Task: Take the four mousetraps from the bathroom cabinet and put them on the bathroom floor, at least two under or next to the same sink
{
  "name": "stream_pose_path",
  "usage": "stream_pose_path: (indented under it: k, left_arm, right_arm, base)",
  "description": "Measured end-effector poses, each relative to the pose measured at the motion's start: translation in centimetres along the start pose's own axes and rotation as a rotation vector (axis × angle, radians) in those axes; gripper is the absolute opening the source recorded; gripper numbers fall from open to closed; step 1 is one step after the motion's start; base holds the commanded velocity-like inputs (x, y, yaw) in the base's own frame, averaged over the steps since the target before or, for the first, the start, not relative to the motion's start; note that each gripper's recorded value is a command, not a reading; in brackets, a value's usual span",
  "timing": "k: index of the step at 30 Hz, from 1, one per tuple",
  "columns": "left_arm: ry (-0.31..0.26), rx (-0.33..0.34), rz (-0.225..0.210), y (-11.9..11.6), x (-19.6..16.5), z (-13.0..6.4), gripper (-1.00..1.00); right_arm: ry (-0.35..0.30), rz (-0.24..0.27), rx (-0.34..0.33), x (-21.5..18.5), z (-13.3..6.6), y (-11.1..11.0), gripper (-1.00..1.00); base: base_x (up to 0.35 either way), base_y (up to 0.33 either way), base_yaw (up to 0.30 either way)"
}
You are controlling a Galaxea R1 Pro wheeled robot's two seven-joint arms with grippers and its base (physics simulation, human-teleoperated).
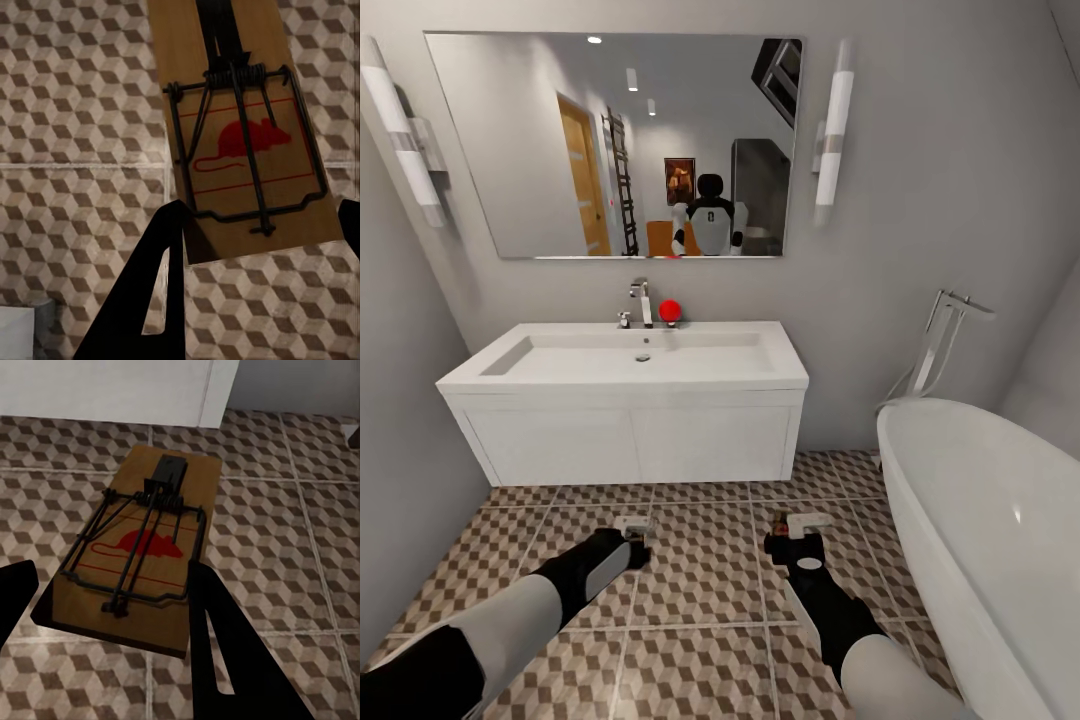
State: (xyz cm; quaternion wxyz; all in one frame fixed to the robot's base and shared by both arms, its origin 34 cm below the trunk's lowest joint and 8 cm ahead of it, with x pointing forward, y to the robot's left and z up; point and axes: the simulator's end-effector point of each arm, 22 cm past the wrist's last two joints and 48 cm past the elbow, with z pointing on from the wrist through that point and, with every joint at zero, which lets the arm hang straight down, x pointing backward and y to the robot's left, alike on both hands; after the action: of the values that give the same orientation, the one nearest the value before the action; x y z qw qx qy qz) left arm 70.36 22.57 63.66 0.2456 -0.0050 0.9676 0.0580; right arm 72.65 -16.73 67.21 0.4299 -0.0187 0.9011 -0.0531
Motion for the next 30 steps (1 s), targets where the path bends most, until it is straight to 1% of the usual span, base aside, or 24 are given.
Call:
stream_pose_path:
  k: [6, 17, 30]
  left_arm:
    - [-0.025, 0.015, -0.002, -1.0, -1.0, -0.4, -1.00]
    - [-0.029, 0.020, -0.002, -1.3, -1.2, -0.6, -1.00]
    - [-0.012, 0.036, 0.005, -2.9, 0.8, 1.8, -1.00]
  right_arm:
    - [-0.007, 0.000, -0.002, -0.2, 0.0, 0.1, -1.00]
    - [-0.016, 0.001, -0.001, -0.6, 0.0, 0.0, -1.00]
    - [-0.006, 0.002, -0.002, 1.9, 1.7, 0.4, -1.00]
  base:
    - [0.000, 0.000, 0.000]
    - [0.000, 0.000, 0.000]
    - [0.000, 0.000, 0.000]
